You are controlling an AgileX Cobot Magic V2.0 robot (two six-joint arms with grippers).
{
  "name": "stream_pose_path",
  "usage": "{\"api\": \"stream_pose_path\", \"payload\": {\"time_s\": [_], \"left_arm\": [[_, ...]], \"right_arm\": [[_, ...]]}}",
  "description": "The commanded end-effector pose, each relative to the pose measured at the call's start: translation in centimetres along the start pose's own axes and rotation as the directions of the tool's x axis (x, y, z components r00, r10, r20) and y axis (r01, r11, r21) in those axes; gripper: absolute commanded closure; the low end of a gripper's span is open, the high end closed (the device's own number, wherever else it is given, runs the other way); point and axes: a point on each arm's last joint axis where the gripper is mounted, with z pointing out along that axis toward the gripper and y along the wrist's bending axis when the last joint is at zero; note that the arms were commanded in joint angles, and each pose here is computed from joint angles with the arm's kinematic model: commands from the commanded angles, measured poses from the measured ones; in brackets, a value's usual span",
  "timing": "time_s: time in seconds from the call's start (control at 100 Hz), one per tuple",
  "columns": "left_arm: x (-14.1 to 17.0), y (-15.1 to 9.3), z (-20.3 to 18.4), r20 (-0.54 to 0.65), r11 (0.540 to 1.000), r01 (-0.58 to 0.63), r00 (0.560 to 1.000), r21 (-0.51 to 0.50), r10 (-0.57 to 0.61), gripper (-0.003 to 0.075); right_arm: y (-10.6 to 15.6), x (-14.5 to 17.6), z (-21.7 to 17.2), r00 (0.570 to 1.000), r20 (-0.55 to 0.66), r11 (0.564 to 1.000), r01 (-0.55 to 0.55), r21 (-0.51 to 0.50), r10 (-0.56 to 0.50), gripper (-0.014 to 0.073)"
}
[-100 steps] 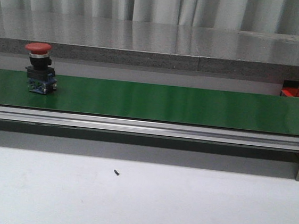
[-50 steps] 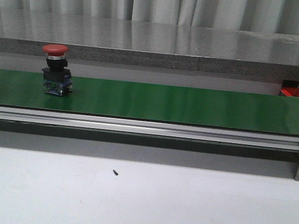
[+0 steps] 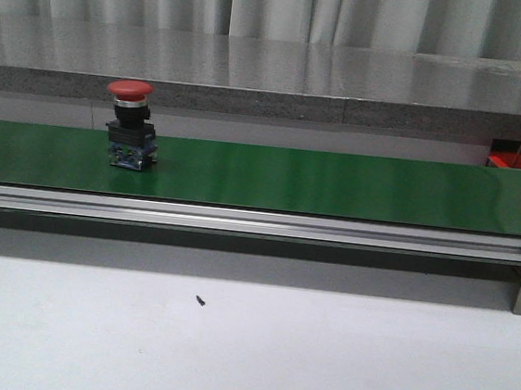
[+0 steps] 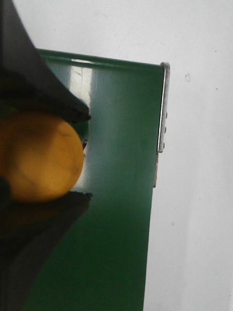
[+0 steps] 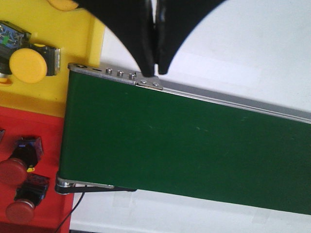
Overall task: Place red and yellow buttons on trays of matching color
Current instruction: 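Set a yellow button on the belt start with the left gripper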
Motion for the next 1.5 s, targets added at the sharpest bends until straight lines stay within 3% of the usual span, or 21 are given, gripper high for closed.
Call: {"api": "stream_pose_path", "payload": {"time_s": [0.0, 0.16, 0.23, 0.32, 0.5, 0.59, 0.76, 1.02, 1.31, 1.4, 1.49], "left_arm": [[-1.5, -0.4, -1.4, 0.115, 1.000, 0.002, 0.993, -0.008, -0.001, 0.0707], [-1.2, 0.0, 0.3, 0.078, 1.000, 0.018, 0.997, 0.000, -0.018, 0.0702], [-1.1, 0.1, 0.7, 0.065, 1.000, 0.022, 0.998, 0.003, -0.022, 0.0660], [-1.1, 0.1, 0.8, 0.066, 1.000, 0.024, 0.998, 0.004, -0.024, 0.0538], [-1.1, 0.0, 0.8, 0.072, 0.999, 0.041, 0.996, 0.019, -0.043, 0.0192], [-1.3, -0.2, 0.6, 0.079, 0.998, 0.049, 0.996, 0.028, -0.051, 0.0124], [-1.7, -0.8, -1.0, 0.130, 0.998, 0.033, 0.991, 0.047, -0.039, 0.0119], [-2.5, -3.1, -8.4, 0.329, 0.997, -0.052, 0.944, 0.059, 0.030, 0.0119], [0.2, -5.3, -14.6, 0.467, 0.990, -0.135, 0.879, 0.043, 0.099, 0.0123], [2.1, -5.7, -15.1, 0.463, 0.989, -0.143, 0.880, 0.040, 0.108, 0.0164], [4.0, -5.9, -15.3, 0.458, 0.990, -0.135, 0.883, 0.039, 0.103, 0.0258]], "right_arm": [[0.2, -1.4, -1.1, 0.996, 0.093, 1.000, 0.005, 0.009, -0.006, 0.0665], [0.2, -1.4, -1.1, 0.996, 0.093, 1.000, 0.005, 0.009, -0.006, 0.0665], [0.2, -1.4, -1.1, 0.996, 0.093, 1.000, 0.005, 0.009, -0.006, 0.0665], [0.2, -1.4, -1.1, 0.996, 0.093, 1.000, 0.005, 0.009, -0.006, 0.0665], [0.2, -1.4, -1.1, 0.996, 0.093, 1.000, 0.005, 0.009, -0.006, 0.0665], [0.2, -1.4, -1.1, 0.996, 0.093, 1.000, 0.005, 0.009, -0.006, 0.0665], [0.2, -1.4, -1.1, 0.996, 0.093, 1.000, 0.005, 0.009, -0.006, 0.0665], [0.2, -1.4, -1.1, 0.996, 0.093, 1.000, 0.005, 0.009, -0.006, 0.0665], [0.2, -1.4, -1.1, 0.996, 0.093, 1.000, 0.005, 0.009, -0.006, 0.0665], [0.2, -1.4, -1.1, 0.996, 0.093, 1.000, 0.005, 0.009, -0.006, 0.0665], [0.2, -1.4, -1.1, 0.996, 0.093, 1.000, 0.005, 0.009, -0.006, 0.0665]]}}
